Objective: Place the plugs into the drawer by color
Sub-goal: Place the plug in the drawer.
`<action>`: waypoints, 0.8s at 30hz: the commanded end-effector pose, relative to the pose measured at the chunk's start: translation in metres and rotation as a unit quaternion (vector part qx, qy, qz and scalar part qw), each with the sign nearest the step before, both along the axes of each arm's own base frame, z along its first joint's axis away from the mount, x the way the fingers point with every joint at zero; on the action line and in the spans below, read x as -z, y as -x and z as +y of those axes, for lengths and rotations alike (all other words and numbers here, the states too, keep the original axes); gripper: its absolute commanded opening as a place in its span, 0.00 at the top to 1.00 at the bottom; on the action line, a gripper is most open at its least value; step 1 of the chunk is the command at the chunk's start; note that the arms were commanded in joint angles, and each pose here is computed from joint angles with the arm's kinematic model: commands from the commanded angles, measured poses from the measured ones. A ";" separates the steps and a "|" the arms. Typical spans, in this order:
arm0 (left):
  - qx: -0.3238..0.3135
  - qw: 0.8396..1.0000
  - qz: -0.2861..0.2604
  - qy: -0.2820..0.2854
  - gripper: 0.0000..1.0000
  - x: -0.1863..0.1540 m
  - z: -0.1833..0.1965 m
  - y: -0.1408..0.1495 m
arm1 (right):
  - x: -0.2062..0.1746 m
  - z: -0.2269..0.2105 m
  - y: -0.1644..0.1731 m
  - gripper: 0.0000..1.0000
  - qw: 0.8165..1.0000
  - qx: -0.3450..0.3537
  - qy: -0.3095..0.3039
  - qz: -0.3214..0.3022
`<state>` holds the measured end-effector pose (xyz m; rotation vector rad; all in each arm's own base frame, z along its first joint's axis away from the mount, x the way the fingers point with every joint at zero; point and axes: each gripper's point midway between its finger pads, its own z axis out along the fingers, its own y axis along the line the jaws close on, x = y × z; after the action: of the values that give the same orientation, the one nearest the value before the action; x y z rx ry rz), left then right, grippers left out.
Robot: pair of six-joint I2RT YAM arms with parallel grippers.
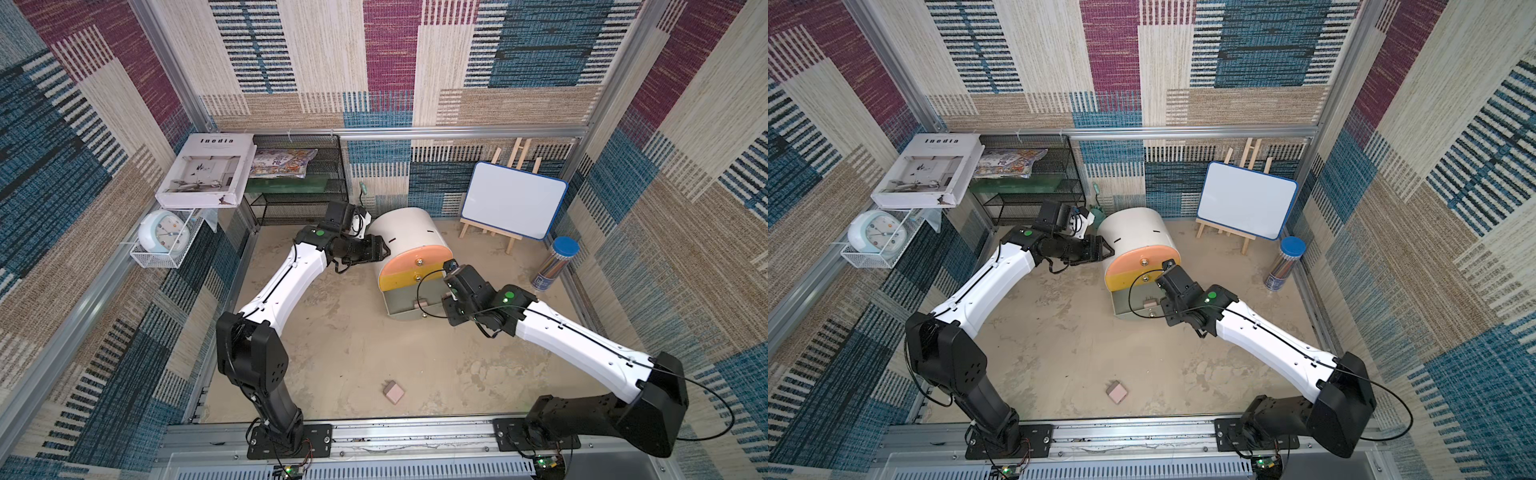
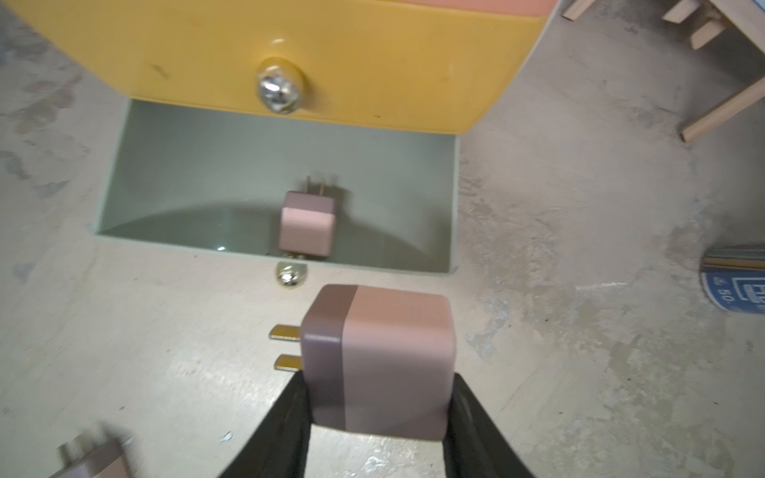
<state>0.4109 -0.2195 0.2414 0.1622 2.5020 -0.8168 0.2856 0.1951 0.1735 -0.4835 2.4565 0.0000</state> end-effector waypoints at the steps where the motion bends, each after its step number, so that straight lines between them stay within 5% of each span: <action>1: 0.004 1.000 -0.007 0.009 0.26 -0.004 -0.004 -0.001 | 0.000 -0.005 -0.025 0.59 1.000 0.012 0.023 -0.015; 8: 0.004 1.000 -0.008 0.009 0.26 -0.004 -0.004 -0.001 | 0.007 -0.007 -0.054 0.57 0.999 0.026 0.033 -0.018; 24: 0.005 1.000 -0.007 0.009 0.26 -0.004 -0.004 -0.001 | 0.039 -0.017 -0.059 0.45 0.997 0.038 0.065 0.004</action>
<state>0.4109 -0.2198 0.2415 0.1632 2.5012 -0.8180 0.3396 0.1802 0.1330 -0.4608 2.5085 -0.1736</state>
